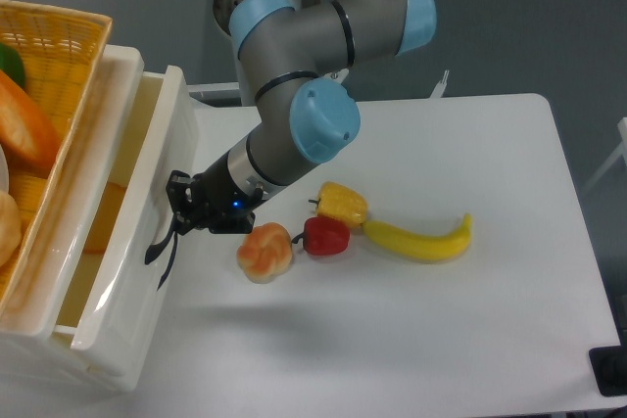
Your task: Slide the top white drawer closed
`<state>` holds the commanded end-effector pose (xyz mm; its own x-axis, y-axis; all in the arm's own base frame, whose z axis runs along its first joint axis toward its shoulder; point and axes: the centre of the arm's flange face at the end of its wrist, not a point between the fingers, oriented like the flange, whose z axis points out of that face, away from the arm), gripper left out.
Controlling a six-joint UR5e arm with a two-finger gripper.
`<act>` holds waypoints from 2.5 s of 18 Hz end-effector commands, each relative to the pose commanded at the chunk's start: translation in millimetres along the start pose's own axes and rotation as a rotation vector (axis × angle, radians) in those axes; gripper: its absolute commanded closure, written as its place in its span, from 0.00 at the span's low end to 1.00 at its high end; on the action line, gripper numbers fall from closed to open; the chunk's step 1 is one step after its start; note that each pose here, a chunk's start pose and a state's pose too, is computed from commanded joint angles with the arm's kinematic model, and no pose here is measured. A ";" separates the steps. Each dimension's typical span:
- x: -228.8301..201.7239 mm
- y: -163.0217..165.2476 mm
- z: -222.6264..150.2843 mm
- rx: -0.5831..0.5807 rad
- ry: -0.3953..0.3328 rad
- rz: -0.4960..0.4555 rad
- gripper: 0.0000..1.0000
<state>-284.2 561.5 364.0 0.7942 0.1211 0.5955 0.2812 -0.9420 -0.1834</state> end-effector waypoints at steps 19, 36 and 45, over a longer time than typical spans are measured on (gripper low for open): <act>12.5 -4.3 12.3 -0.020 -0.021 0.046 0.54; -174.3 48.1 -154.8 0.046 -0.622 0.116 0.00; -290.5 125.7 -227.9 -0.139 -0.691 0.389 0.00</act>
<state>-602.3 336.5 346.2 0.9879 -0.1004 -0.1180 -0.1178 -0.9814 -0.1516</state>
